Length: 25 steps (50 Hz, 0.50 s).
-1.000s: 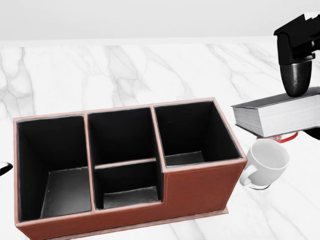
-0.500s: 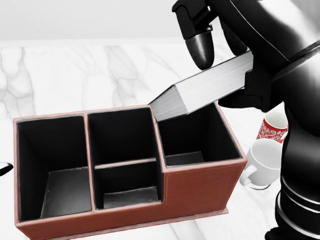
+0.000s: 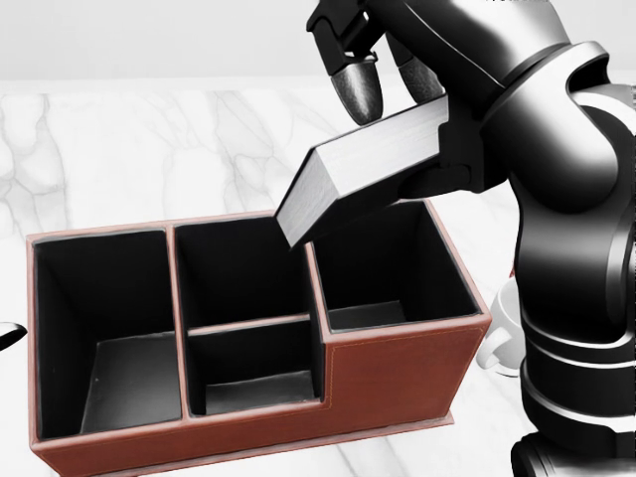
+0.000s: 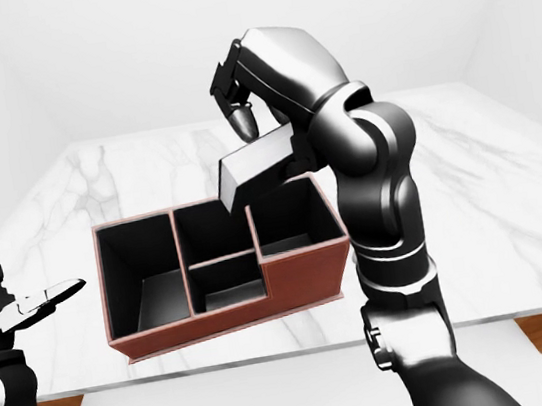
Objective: Pick up the book and place it in the right compartment of the caddy.
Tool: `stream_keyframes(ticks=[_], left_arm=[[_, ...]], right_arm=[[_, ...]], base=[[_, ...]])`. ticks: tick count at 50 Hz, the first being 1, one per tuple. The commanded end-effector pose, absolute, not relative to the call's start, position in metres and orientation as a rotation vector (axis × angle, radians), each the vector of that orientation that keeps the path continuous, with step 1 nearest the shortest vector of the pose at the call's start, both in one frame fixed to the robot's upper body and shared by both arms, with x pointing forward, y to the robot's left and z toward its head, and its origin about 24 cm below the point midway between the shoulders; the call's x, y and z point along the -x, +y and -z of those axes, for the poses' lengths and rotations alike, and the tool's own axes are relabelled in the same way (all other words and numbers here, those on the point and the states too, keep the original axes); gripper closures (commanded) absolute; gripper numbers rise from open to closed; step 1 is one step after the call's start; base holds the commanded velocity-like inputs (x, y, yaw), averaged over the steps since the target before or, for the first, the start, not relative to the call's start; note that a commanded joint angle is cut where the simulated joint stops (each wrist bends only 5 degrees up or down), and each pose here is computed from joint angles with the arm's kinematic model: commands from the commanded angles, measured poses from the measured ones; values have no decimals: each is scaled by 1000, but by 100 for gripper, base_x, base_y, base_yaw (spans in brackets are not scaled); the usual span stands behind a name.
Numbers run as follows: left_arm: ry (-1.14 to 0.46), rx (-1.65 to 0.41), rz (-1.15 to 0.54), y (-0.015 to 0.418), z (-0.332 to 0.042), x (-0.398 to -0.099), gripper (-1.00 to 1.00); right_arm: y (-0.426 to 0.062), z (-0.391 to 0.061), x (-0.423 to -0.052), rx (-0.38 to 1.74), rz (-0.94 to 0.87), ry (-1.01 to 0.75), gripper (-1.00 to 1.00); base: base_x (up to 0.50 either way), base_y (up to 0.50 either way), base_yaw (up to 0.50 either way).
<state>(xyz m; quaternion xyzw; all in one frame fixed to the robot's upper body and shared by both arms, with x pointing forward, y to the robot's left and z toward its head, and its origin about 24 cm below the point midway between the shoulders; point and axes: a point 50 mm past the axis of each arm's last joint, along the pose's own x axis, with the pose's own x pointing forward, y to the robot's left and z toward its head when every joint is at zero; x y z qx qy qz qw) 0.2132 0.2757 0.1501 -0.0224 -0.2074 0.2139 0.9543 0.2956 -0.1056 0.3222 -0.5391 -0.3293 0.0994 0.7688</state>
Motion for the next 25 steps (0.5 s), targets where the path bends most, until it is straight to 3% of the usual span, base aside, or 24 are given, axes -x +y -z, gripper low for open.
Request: stream_keyframes(ticks=[1, 25], left_arm=[[-418, 46, -435, 276, -149, -213, -100], [-415, 48, -435, 276, -149, -214, -100]], right_arm=[[-110, -314, -309, 1138, -202, -665, 100], [-135, -291, -330, 1119, -155, -527, 100]], base=[[0, 0, 0], [0, 0, 0]])
